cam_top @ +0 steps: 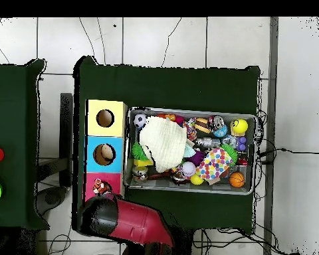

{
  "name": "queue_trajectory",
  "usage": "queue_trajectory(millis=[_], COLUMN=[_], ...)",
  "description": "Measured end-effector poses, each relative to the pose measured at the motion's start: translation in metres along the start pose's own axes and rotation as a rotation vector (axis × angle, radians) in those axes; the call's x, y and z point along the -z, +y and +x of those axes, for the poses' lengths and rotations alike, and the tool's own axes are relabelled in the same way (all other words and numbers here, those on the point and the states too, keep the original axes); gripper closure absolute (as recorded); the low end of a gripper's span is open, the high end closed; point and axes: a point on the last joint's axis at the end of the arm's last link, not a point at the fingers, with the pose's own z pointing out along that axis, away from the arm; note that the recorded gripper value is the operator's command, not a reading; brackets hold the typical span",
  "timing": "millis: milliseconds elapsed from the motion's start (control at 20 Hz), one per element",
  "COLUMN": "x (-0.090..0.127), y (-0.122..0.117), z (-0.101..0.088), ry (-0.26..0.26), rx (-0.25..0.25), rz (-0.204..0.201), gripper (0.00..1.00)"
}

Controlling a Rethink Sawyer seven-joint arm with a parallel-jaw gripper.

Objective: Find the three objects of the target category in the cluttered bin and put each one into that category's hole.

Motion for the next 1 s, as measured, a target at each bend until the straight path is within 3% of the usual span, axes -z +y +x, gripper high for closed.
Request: queue_trajectory(millis=[450,550,750,800,1000], x=[0.022,0.028,0.025,0.020,0.011], y=[0.059,0.077,0.092,0.098,0.101], z=[0.064,0.093,0.125,0.142,0.152], ry=[-0.002,-0.007,-0.004,0.000,0.003], rx=[0.086,0.121,0.150,0.158,0.151], rz=[-0.078,-0.094,-0.095,-0.089,-0.081], gripper=[0.00,0.00,0.00,0.00,0.00])
